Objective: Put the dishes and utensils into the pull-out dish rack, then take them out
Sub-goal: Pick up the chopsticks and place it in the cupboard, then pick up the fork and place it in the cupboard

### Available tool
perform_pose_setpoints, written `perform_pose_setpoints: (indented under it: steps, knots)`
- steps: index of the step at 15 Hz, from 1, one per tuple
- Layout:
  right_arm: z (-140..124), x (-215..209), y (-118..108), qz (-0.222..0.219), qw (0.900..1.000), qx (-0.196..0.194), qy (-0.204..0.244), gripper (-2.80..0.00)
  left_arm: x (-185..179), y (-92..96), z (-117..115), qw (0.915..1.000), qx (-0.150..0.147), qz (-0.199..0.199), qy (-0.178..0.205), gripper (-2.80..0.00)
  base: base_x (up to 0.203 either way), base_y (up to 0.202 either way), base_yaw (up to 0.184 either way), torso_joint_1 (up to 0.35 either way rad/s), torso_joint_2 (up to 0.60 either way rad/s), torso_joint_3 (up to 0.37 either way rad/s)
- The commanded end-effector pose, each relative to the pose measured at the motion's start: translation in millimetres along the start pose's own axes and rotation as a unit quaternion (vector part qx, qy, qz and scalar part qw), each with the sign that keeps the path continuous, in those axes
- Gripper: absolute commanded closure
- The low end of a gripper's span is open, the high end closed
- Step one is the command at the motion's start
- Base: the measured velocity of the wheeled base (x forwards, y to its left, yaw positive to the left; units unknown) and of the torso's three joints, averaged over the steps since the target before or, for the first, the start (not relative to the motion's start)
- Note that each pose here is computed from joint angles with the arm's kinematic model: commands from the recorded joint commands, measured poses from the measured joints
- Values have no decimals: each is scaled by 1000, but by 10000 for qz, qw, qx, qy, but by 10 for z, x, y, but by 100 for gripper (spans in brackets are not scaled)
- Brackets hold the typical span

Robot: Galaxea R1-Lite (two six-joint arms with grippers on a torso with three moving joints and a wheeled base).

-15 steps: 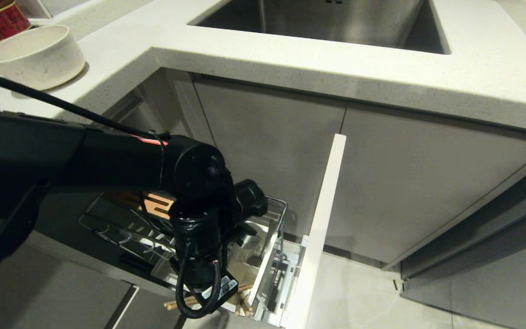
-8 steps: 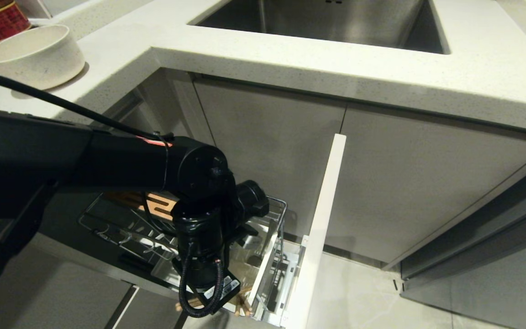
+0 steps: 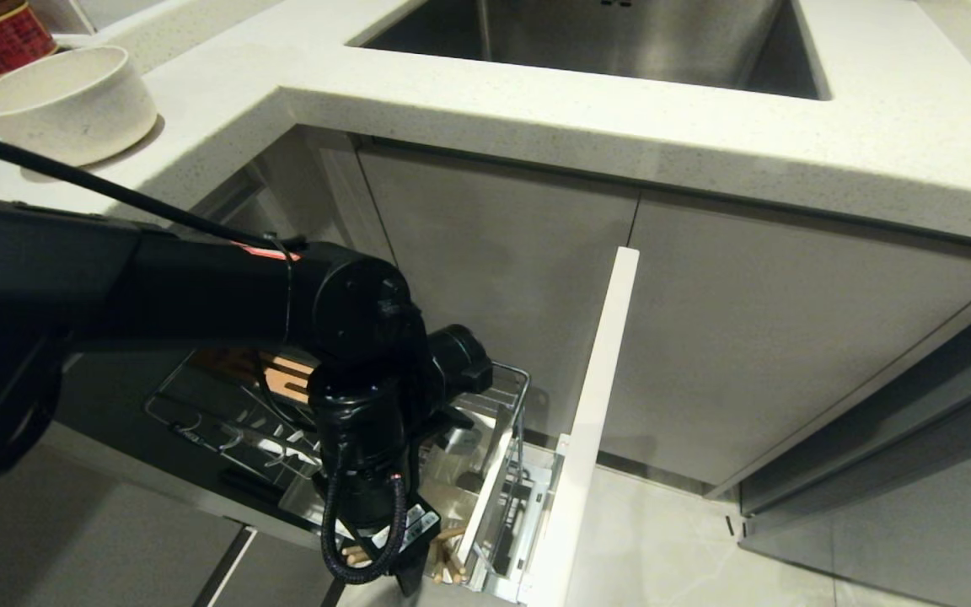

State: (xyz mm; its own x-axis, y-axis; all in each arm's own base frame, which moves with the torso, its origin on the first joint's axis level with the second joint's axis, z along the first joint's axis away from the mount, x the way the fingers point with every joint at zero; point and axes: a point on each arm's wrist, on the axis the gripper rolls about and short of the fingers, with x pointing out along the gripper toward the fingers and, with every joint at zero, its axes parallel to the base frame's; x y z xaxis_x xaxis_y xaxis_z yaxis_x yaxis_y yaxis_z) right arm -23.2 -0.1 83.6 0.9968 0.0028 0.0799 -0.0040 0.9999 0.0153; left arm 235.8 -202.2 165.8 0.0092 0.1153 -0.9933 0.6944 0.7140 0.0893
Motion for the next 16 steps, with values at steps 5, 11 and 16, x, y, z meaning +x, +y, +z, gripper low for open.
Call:
perform_pose_setpoints:
  steps: [5, 11, 16]
  knots:
    - [-73, 16, -1, -1, 9999, 2, 132, 0, -588, 43, -432, 9931, -469, 163, -1066, -280, 0, 0, 0, 0, 0, 0]
    - [-73, 16, -1, -1, 9999, 0, 132, 0, -1275, 95, -980, 9353, -1366, 309, -3249, 0, 0, 0, 0, 0, 0, 0]
    - [-73, 16, -1, -1, 9999, 0, 132, 0, -1830, 208, -1420, 8172, -2569, 306, -5150, 0, 0, 0, 0, 0, 0, 0]
